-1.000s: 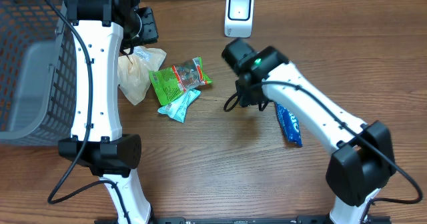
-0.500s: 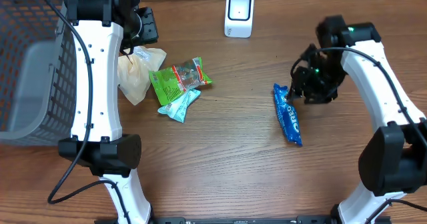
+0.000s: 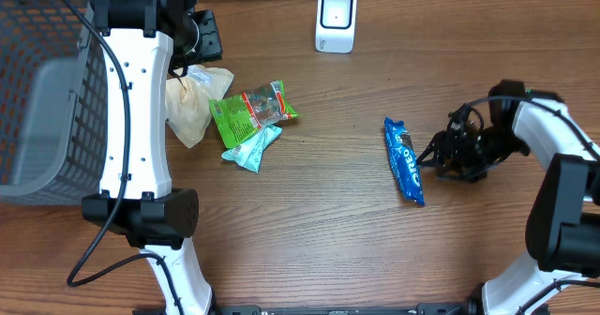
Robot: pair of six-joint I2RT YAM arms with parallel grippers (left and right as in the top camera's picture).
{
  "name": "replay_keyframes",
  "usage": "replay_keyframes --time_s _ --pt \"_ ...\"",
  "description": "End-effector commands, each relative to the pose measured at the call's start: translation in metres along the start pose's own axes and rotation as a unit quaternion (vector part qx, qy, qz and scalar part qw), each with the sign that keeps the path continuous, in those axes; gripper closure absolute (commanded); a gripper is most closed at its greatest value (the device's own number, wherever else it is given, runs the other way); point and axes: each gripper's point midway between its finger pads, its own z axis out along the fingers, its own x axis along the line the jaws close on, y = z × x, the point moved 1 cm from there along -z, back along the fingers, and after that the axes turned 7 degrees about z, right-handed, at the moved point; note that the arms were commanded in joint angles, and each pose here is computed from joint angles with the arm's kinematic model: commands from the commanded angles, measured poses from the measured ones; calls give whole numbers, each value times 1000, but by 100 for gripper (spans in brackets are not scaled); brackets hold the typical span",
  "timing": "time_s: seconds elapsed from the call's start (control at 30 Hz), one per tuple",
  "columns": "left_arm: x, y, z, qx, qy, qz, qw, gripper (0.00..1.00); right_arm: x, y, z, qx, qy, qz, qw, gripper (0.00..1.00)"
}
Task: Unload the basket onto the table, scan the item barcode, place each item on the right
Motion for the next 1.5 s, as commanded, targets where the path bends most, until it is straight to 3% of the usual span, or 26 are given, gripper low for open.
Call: replay_keyframes --time_s 0.0,0.23,0.33,0.43,0.5,0.57,0.77,0.9,0.97,1.1,1.2,1.37,1.47 --pt "-2 -1 -5 -5 -6 0 1000 55 13 -10 9 2 53 -27 998 35" --pt "-2 -1 -5 -5 -6 0 1000 55 6 -11 28 -12 76 -36 996 36" --pt "-2 -1 -5 -5 -6 0 1000 55 0 -13 36 -16 77 -20 997 42" --pt "-2 -1 -5 -5 -6 0 1000 55 -4 -16 41 -15 77 -15 997 64" --pt "-2 -1 -5 -5 -6 0 1000 55 -4 -16 40 -15 77 -15 997 86" --pt "-2 -1 -5 -5 -6 0 1000 55 -3 -14 40 -16 78 -16 997 96" --pt "-2 -1 -5 -5 -6 0 1000 55 2 1 21 -35 40 16 998 96" --pt "-2 -1 -5 -4 -6 0 1000 55 4 14 -8 -82 -75 23 994 96" --pt "-2 -1 -5 -5 -6 0 1000 55 7 19 -28 -125 -159 22 979 96" --pt "-2 -1 -5 -5 -6 0 1000 55 30 21 -70 -243 -335 13 910 96" --pt "-2 -1 -5 -5 -6 -1 1000 55 62 14 -73 -314 -396 -6 863 96" --pt "-2 -1 -5 -5 -6 0 1000 55 80 -4 -36 -335 -451 -32 826 96" --pt "-2 -1 -5 -5 -6 0 1000 55 67 -9 -23 -327 -528 -50 782 96"
